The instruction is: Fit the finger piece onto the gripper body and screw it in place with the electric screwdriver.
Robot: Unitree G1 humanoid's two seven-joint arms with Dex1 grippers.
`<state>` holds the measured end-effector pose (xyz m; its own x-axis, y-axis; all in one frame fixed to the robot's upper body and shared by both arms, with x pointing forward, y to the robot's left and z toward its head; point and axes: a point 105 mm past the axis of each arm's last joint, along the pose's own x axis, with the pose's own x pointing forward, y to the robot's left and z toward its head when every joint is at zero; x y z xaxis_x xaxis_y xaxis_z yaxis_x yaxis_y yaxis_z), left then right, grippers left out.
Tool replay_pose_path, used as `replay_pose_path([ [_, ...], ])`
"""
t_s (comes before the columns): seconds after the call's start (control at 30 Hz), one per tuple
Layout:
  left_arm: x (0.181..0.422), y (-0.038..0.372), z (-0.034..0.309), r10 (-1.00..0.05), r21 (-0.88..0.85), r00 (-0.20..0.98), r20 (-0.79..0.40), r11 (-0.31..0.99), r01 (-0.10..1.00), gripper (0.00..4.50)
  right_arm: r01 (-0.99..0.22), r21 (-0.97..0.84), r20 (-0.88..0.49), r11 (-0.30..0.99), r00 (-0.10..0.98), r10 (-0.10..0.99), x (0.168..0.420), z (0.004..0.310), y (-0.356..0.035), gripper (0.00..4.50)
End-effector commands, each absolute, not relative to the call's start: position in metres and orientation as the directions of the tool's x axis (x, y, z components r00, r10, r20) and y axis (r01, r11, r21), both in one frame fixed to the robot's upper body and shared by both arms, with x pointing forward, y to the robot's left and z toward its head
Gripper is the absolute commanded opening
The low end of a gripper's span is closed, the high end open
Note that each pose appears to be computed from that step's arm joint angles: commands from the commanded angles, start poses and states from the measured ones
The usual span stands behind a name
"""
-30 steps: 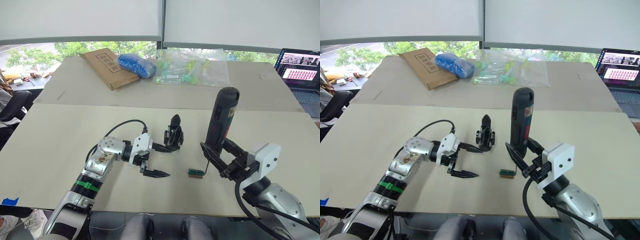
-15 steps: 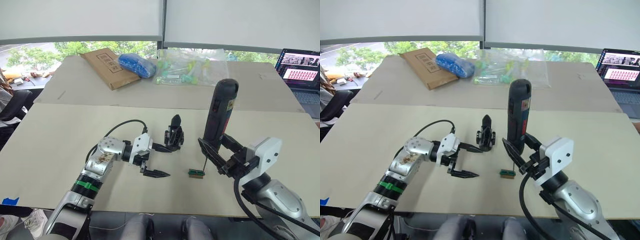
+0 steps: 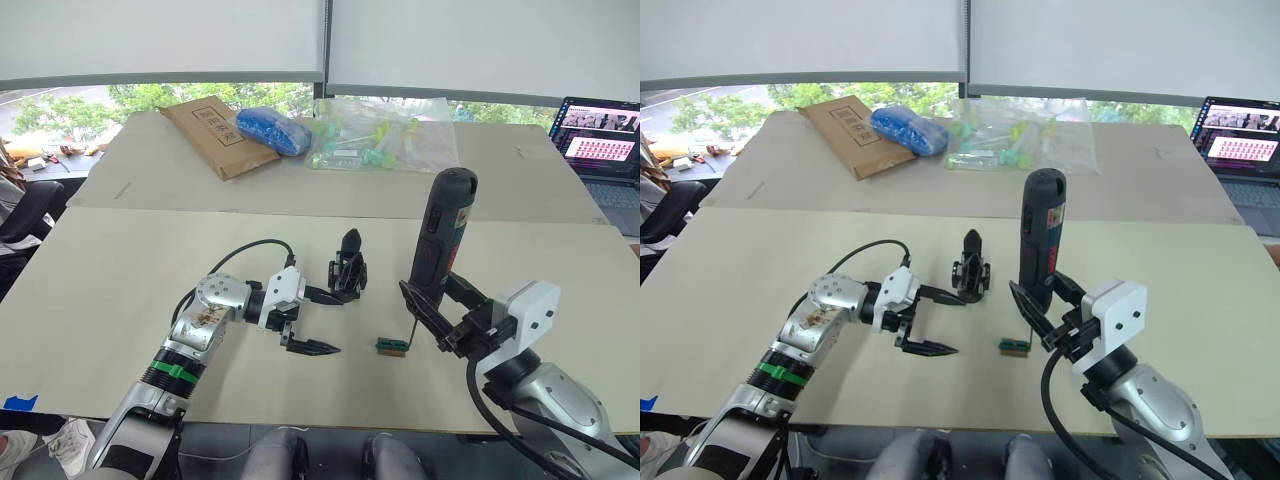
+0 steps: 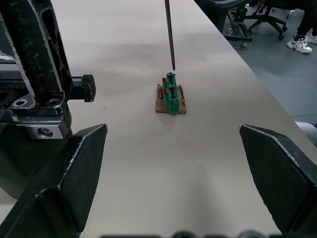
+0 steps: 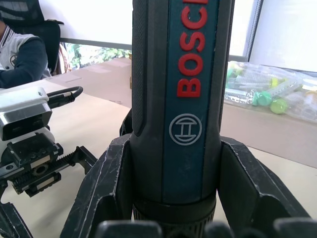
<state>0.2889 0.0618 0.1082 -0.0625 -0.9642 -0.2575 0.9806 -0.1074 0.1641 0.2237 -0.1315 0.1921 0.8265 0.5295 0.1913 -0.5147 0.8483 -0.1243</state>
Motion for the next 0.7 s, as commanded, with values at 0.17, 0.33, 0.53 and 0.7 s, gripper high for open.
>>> replay_pose_path([
  [0.17, 0.2899, 0.0591, 0.1161, -0.965, 0.200, -0.066, -0.253, -0.119, 0.972, 4.50, -0.518, -0.157, 0.292, 0.841, 0.789, 0.540, 0.2182, 0.2150, -0.1269, 1.95],
  [0.33, 0.2896, 0.0593, 0.1162, -0.965, 0.201, -0.065, -0.254, -0.118, 0.973, 4.50, -0.521, -0.154, 0.289, 0.839, 0.789, 0.543, 0.2189, 0.2155, -0.1239, 1.95],
  [0.53, 0.2894, 0.0593, 0.1166, -0.965, 0.203, -0.065, -0.254, -0.118, 0.972, 4.50, -0.521, -0.158, 0.288, 0.839, 0.789, 0.544, 0.2204, 0.2173, -0.1222, 1.95],
  [0.7, 0.2893, 0.0593, 0.1165, -0.965, 0.203, -0.063, -0.253, -0.117, 0.972, 4.50, -0.515, -0.165, 0.271, 0.841, 0.797, 0.540, 0.2210, 0.2145, -0.1244, 1.95],
])
